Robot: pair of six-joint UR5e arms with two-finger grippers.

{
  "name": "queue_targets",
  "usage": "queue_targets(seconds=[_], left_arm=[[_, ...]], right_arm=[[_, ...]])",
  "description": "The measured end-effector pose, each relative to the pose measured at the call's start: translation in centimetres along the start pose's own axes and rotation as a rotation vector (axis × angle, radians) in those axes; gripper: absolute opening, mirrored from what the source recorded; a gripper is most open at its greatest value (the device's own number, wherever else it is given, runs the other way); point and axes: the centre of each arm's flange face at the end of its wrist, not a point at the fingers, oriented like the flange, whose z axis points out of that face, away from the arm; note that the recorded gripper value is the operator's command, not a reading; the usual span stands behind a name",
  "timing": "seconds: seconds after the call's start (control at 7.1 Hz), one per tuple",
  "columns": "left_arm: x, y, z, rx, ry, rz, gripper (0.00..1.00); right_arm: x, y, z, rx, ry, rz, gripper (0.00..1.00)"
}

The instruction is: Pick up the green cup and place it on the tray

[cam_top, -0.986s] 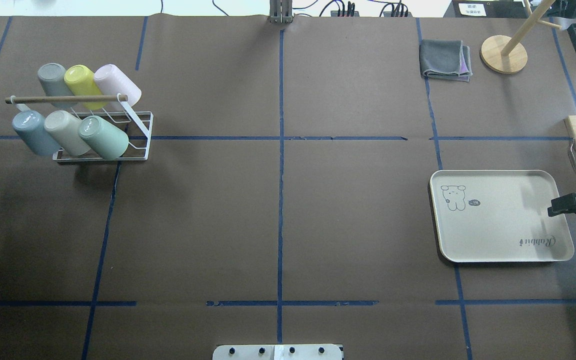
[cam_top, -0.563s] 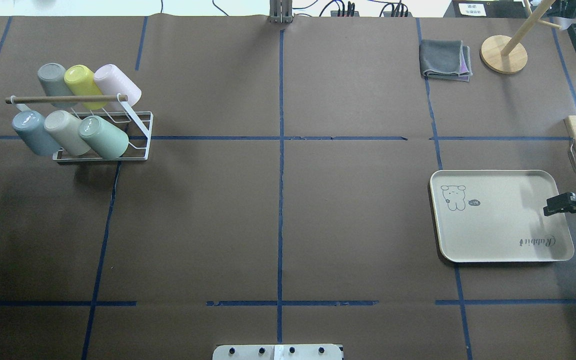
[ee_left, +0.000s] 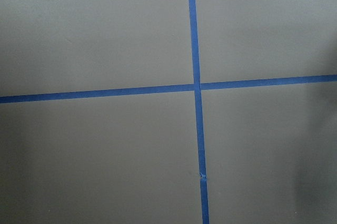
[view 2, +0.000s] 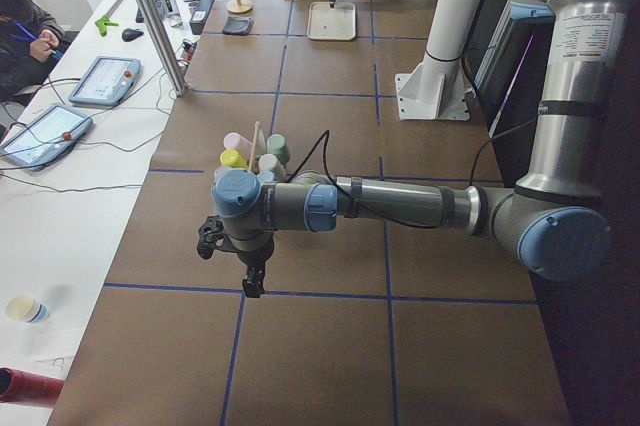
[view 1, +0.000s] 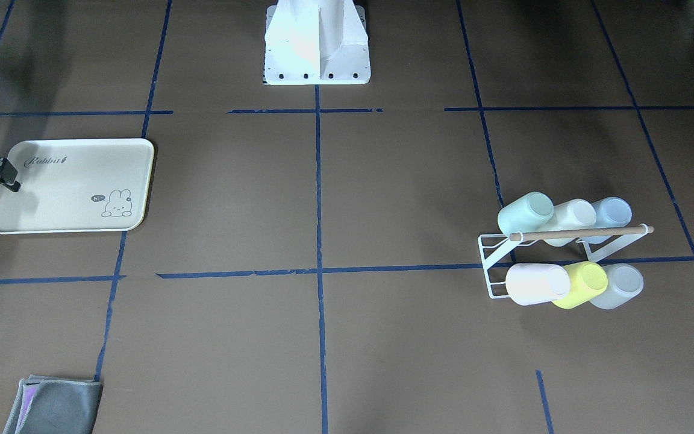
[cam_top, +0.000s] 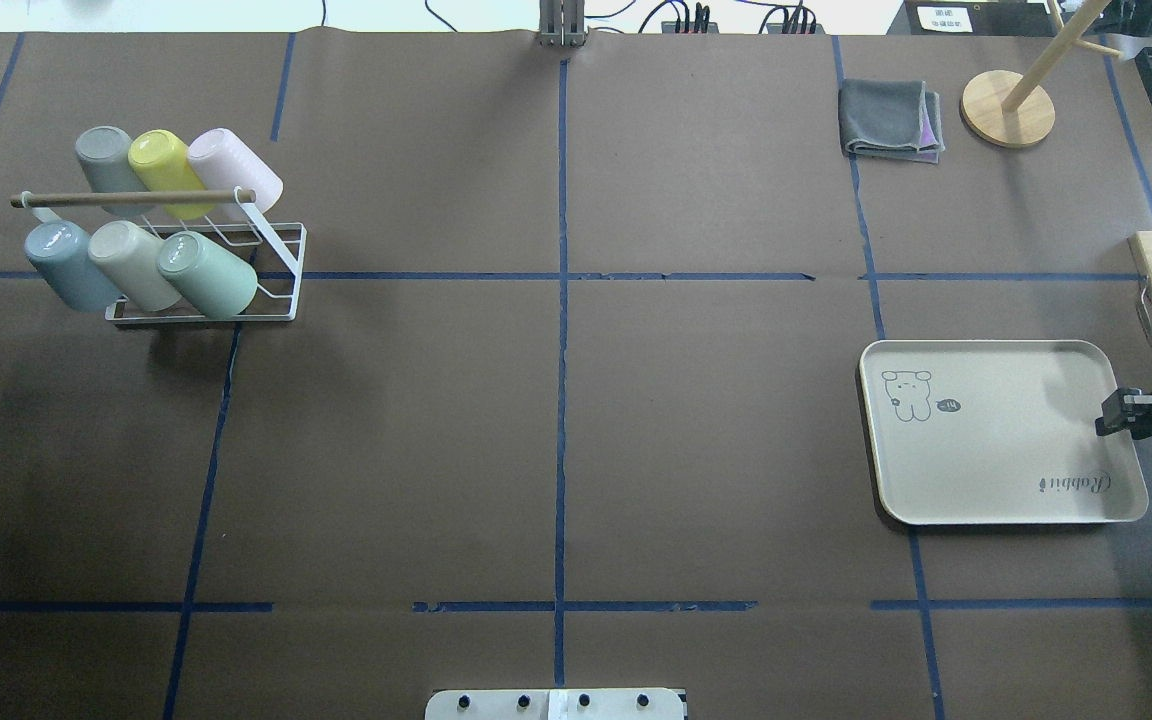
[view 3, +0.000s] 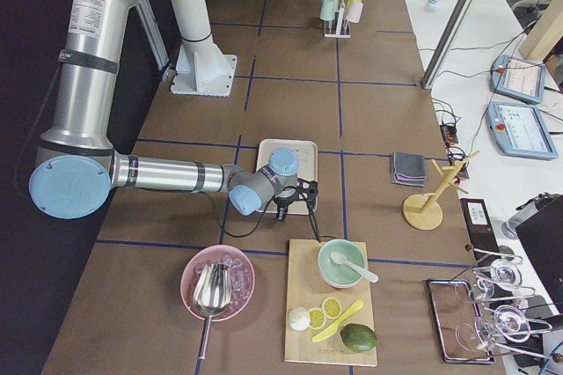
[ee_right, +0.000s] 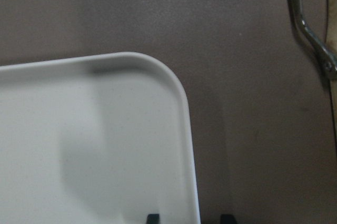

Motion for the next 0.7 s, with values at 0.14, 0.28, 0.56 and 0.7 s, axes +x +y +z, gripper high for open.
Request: queue_targets(seconds=[0.14, 0.28, 0.56, 0.7], left_arm=[[0.09, 0.01, -0.09, 0.002, 0.0, 0.001, 1.0], [0.13, 0.04, -0.13, 0.003, -0.001, 0.002, 1.0], [0.17, 0.01, -0.18, 0.004, -0.001, 0.002, 1.0], [0.2, -0.03, -0.22, 0.004, -0.001, -0.002, 1.0]], right_arm=[[0.09, 0.04, -0.04, 0.0, 0.001, -0.002, 0.13], [0.2, 0.13, -0.1, 0.001, 0.001, -0.004, 0.02], [0.1, 0.21, -0.33, 0.004, -0.002, -0.008, 0.0], [-0.18, 0.21, -0.66, 0.009, -0.008, -0.012, 0.0]])
